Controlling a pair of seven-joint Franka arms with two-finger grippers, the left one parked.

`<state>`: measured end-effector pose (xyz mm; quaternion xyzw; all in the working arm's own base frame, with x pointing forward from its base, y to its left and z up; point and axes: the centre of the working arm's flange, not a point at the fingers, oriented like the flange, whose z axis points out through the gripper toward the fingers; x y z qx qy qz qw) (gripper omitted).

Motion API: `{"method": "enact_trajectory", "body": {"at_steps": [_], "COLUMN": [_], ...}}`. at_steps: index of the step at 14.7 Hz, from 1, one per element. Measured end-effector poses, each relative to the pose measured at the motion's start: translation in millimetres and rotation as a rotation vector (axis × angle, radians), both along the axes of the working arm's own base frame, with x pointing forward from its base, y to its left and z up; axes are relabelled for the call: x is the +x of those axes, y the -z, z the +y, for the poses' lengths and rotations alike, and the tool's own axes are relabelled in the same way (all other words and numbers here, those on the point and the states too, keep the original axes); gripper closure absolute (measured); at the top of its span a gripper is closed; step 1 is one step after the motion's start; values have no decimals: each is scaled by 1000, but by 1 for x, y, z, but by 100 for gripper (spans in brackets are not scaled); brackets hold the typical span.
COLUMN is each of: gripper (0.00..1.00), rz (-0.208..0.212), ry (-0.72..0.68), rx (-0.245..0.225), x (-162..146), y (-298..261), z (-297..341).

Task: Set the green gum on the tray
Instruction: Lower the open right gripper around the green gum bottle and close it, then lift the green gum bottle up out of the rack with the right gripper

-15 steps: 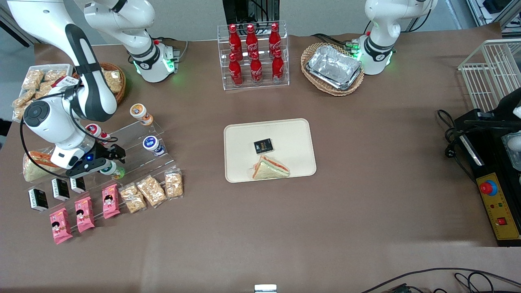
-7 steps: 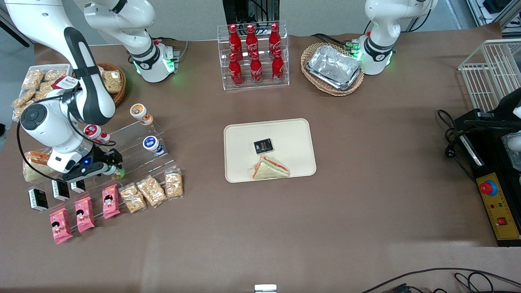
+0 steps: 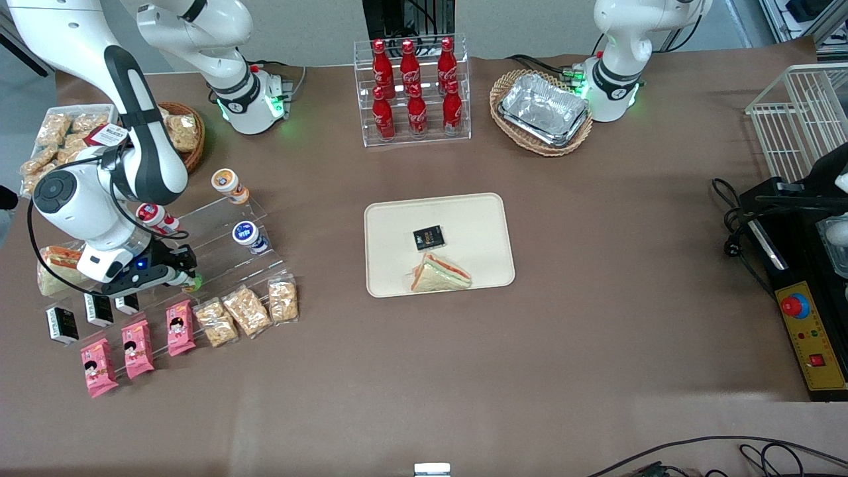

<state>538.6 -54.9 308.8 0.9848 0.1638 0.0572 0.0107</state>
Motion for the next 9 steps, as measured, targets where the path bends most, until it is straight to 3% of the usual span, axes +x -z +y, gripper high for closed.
{"method": "enact_trajectory", "body": {"at_steps": [2,9], "gripper": [42,42], "rz": [3,145], "ry": [1,39], "rx": [1,57], "x": [4,33], "y": [-5,-104], "z": [0,-9]}}
